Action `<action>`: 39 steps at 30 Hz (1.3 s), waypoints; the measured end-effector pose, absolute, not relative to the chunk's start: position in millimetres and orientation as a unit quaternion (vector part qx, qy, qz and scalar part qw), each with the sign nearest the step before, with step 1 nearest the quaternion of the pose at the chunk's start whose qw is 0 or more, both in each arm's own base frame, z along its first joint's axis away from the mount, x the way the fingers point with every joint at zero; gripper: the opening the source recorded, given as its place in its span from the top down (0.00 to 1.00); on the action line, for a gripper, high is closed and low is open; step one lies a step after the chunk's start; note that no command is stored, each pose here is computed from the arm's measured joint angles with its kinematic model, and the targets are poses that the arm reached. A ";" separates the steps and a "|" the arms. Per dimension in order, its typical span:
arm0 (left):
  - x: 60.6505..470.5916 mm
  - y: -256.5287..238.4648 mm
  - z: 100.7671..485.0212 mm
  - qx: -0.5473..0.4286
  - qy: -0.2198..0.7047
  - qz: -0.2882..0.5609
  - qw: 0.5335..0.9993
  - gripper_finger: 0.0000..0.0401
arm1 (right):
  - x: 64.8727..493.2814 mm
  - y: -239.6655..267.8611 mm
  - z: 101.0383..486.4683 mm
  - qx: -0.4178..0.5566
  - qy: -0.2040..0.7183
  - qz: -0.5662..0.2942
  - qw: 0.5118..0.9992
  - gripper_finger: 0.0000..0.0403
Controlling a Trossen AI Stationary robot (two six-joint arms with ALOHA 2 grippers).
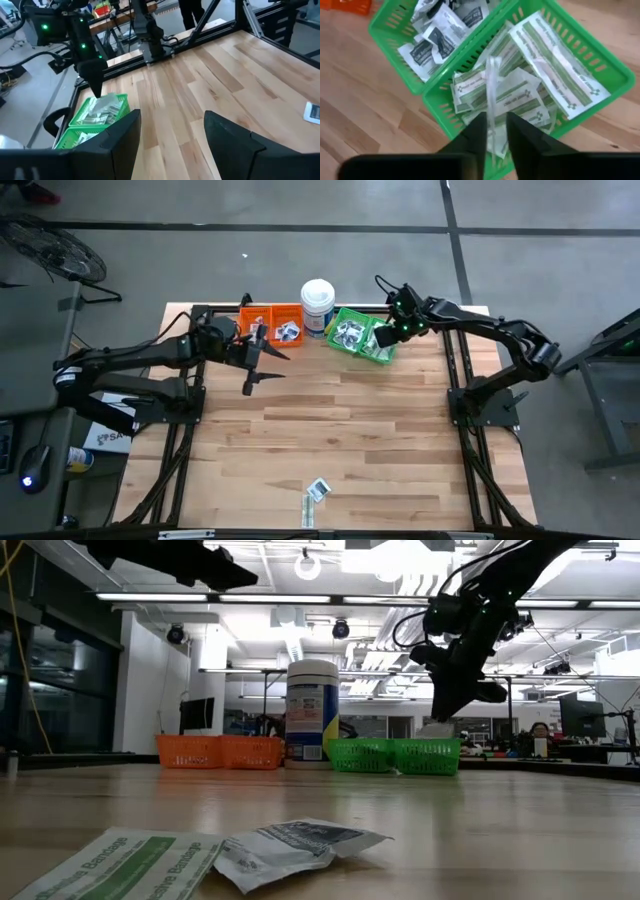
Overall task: Pick & Place First Aid Supplies
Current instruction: Put the green bandage pack into the right green bin, then put the black towelette pack into the left green bin
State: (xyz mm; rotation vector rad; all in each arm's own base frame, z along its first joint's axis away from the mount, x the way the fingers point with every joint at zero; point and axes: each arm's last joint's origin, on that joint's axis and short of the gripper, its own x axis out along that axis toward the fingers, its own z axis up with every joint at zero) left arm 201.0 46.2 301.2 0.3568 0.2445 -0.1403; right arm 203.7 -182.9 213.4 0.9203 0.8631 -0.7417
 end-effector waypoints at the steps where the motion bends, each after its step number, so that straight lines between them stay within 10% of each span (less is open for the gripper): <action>1: 198.8 45.6 302.2 0.177 0.121 -0.070 0.974 0.47 | 203.9 -183.3 213.6 0.419 0.392 -0.339 0.745 0.82; 13: 186.2 29.8 292.0 0.118 0.190 -0.121 0.967 0.47 | 192.9 -173.5 244.1 0.377 0.351 -0.328 0.792 0.53; 39: 280.6 -70.7 202.1 0.102 0.271 -0.232 0.929 0.47 | 165.8 -79.1 329.4 0.247 0.222 -0.165 0.929 0.52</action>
